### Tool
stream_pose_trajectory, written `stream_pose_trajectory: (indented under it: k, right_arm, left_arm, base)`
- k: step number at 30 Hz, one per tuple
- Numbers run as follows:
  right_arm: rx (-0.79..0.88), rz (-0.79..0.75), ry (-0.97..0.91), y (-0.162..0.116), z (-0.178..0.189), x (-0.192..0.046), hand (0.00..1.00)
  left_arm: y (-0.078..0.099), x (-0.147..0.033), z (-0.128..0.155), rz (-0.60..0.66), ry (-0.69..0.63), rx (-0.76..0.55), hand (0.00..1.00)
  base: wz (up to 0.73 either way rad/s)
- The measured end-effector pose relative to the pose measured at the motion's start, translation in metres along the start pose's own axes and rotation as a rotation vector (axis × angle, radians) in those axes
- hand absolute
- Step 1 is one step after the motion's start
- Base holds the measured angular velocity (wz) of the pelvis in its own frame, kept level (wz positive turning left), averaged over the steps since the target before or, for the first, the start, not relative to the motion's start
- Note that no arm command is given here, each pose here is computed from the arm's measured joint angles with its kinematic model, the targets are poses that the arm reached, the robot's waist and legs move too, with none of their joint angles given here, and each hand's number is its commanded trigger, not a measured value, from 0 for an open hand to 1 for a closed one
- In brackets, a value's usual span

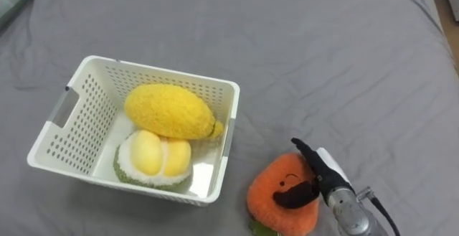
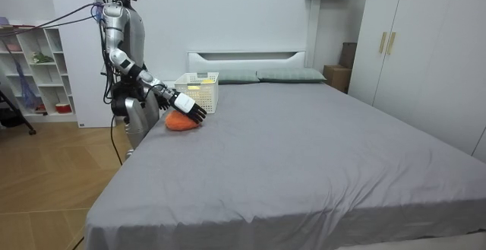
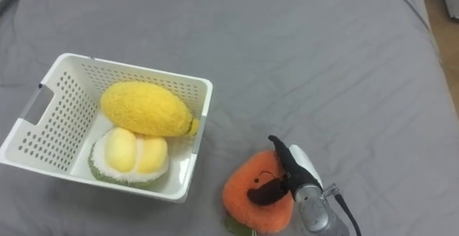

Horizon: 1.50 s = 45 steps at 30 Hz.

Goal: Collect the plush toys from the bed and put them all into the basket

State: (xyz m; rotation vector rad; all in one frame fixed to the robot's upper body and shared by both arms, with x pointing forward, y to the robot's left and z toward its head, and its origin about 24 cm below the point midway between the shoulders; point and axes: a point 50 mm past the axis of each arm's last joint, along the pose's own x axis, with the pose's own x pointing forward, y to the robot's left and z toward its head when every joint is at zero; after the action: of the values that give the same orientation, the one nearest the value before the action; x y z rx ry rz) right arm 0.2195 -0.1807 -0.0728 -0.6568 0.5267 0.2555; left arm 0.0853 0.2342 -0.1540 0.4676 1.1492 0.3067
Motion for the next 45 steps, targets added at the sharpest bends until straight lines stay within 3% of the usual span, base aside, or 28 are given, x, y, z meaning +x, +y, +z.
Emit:
stream_pose_trajectory:
  k: [11,12,13,45]
  right_arm:
    - [-0.024,0.039,-0.005,-0.003,0.007,0.009,0.0]
    - [-0.025,0.042,-0.002,-0.003,0.006,0.01,0.27]
    - [-0.028,0.044,0.0,-0.004,0.006,0.011,0.98]
    - [-0.043,0.052,0.008,0.0,0.004,0.011,1.0]
  left_arm:
    - [0.005,0.004,0.006,-0.005,0.005,0.008,0.0]
    - [0.005,0.004,0.006,-0.005,0.006,0.007,0.0]
    - [0.005,0.004,0.006,-0.007,0.006,0.008,0.0]
    - [0.004,0.004,0.008,0.008,0.008,-0.005,0.0]
  base:
    - [0.03]
    - [0.0]
    - [0.0]
    - [0.0]
